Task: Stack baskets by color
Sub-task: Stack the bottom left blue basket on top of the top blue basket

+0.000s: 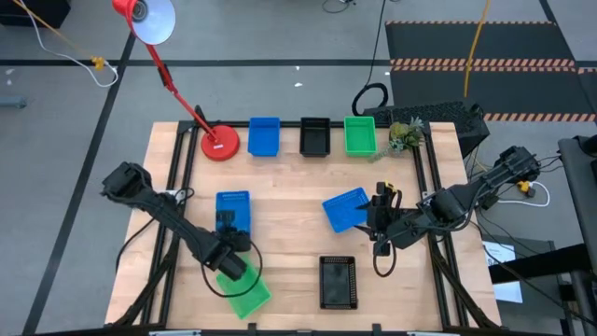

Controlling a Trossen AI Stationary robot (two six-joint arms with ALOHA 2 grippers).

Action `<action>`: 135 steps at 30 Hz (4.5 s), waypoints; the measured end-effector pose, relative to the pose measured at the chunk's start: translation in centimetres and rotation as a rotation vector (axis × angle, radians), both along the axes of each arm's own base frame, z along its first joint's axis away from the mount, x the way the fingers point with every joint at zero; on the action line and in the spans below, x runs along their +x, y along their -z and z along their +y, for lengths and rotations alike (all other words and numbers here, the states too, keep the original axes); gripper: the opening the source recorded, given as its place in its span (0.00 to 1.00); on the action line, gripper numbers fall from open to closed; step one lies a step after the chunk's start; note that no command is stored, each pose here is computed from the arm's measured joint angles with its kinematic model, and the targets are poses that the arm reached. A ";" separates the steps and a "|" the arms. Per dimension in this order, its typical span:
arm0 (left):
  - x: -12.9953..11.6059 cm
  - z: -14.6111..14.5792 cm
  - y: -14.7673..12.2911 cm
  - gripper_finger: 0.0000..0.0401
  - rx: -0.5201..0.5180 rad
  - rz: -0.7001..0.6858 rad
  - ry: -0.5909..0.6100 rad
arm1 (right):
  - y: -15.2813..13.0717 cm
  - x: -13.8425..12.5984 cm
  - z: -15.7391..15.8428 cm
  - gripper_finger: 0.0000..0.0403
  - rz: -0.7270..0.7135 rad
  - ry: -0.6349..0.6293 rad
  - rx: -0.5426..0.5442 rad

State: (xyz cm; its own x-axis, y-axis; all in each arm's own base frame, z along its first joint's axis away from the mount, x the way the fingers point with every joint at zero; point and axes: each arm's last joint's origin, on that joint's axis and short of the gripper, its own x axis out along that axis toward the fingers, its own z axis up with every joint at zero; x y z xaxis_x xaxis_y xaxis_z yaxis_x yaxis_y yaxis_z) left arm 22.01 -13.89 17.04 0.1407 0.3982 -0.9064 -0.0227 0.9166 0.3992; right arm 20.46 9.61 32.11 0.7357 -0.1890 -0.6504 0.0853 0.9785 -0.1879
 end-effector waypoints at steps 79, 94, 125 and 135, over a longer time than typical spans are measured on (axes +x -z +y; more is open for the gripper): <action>7.8 27.9 -5.7 0.02 0.200 -0.047 0.171 | 0.2 -1.0 1.3 0.53 0.003 0.020 0.074; 7.6 28.2 -4.2 0.02 0.188 -0.107 0.150 | 0.2 -0.9 1.2 0.53 -0.007 0.033 0.059; 7.1 29.1 -4.0 0.04 0.155 -0.140 0.076 | 0.2 -0.9 1.2 0.53 -0.007 0.032 0.058; 7.3 29.0 -4.1 0.04 0.122 -0.176 0.110 | 0.2 -0.9 1.2 0.53 -0.007 0.032 0.057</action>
